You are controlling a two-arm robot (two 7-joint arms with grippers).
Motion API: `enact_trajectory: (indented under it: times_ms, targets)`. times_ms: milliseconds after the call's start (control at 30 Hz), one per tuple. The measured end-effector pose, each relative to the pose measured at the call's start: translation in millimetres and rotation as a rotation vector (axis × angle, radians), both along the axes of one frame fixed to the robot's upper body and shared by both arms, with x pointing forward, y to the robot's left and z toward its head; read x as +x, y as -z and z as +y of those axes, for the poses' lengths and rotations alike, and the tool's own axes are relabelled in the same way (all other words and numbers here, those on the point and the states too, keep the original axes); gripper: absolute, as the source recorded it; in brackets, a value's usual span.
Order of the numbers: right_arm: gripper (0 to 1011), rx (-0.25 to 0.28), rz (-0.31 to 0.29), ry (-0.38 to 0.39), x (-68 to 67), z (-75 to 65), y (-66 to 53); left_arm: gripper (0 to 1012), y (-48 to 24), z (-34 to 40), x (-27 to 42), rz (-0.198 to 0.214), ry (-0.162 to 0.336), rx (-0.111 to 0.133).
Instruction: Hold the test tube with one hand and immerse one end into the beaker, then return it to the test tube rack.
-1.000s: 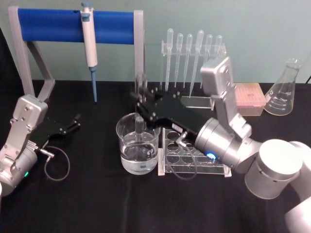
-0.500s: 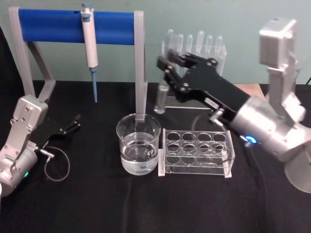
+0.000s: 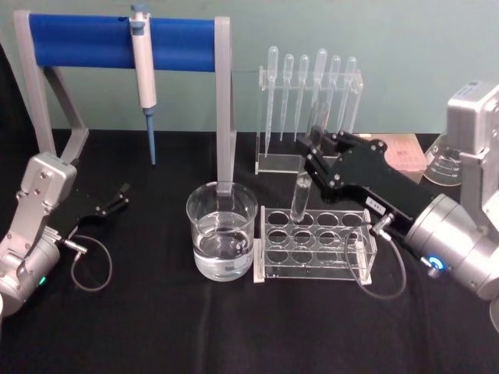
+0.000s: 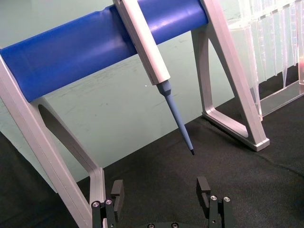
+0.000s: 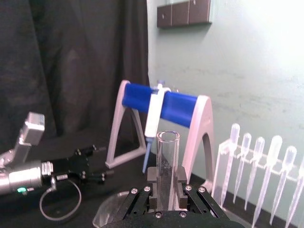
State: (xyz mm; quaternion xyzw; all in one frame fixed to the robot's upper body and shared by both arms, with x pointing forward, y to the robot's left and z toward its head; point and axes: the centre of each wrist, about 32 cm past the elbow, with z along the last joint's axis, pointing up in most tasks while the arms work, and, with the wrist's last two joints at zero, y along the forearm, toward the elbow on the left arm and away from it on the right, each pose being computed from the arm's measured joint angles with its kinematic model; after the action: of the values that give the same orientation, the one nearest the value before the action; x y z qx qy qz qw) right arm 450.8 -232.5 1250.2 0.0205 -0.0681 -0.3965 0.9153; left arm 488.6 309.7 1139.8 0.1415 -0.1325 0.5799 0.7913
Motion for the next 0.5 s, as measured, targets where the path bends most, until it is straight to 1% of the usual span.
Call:
enact_trajectory:
  times_ms: [200,500]
  targets:
    - [224,-0.025,0.022,0.019,0.5,-0.6,8.9,1000,0.0,0.0,0.0,0.0,0.0,0.0]
    - [224,-0.053,0.034,0.036,-1.2,-1.4,14.0,1000,0.0,0.0,0.0,0.0,0.0,0.0]
